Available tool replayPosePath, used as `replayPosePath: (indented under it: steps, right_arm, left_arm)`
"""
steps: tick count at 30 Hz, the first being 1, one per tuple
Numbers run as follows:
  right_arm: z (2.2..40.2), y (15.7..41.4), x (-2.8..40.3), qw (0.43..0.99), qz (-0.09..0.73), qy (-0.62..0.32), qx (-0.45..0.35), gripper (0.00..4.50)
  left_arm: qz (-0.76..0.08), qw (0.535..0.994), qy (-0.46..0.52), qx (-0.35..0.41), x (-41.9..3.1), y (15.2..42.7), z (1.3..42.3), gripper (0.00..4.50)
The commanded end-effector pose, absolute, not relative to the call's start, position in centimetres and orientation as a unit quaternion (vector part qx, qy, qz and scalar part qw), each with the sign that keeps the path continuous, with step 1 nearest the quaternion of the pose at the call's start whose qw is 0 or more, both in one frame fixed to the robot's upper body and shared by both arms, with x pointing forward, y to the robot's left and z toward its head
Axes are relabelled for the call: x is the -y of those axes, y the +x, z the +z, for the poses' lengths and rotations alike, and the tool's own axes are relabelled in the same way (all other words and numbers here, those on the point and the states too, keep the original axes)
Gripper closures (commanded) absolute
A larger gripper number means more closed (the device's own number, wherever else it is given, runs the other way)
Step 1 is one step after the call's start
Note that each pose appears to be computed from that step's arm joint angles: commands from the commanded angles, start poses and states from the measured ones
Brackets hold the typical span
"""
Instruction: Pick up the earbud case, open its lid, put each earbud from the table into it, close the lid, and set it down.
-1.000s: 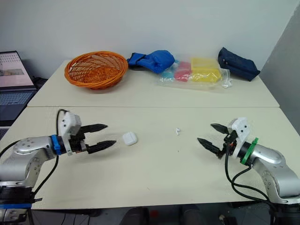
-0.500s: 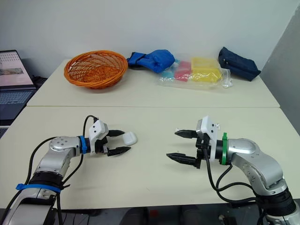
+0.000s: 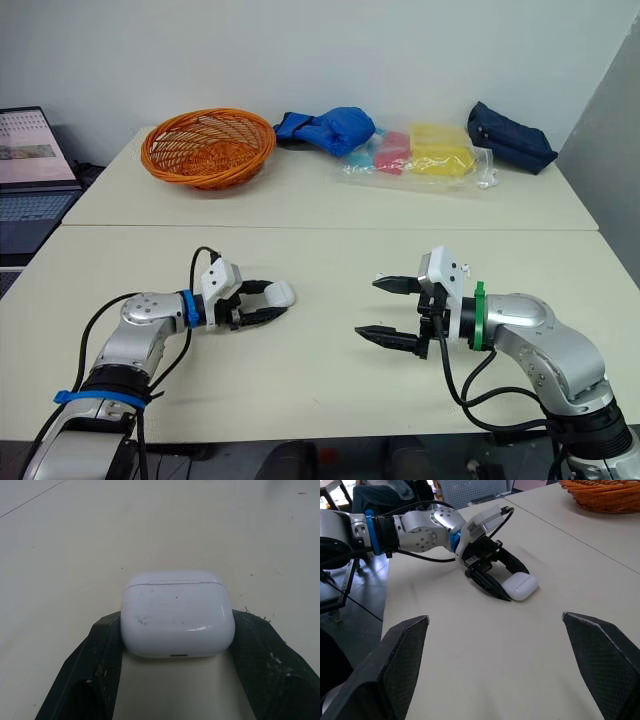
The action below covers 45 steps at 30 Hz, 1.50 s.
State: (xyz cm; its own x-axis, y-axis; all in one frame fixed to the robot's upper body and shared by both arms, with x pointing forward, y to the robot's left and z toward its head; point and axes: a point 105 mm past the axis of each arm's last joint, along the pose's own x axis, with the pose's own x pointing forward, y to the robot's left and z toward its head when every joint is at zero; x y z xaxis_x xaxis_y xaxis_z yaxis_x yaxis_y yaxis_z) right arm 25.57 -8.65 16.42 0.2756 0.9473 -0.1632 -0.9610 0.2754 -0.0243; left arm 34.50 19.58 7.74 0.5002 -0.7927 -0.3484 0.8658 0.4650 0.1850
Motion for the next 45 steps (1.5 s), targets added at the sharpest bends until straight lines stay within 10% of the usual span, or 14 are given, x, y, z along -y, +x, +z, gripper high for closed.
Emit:
replayPosePath:
  steps: [1,9,15,37,45]
  right_arm:
    - [17.3,25.3,8.9,0.795,0.601,-0.065,-0.040,0.00]
    - [18.5,27.6,9.7,0.830,0.555,-0.008,-0.062,0.00]
    - [20.9,30.3,9.6,0.835,0.539,0.036,-0.105,0.00]
    - [22.8,31.1,5.8,0.819,0.553,0.110,-0.104,0.00]
    - [22.4,31.1,5.8,0.818,0.556,0.101,-0.105,2.31]
  left_arm:
    - [-0.495,0.842,0.189,-0.106,-20.0,34.4,8.0,1.75]
    - [-0.498,0.789,0.331,0.140,-15.6,36.2,17.2,1.75]
    - [-0.508,0.624,0.461,0.374,-9.6,33.5,22.6,1.75]
    - [-0.484,0.567,0.492,0.450,-7.3,33.3,22.6,1.75]
    - [-0.476,0.574,0.484,0.458,-7.2,33.4,23.1,1.75]
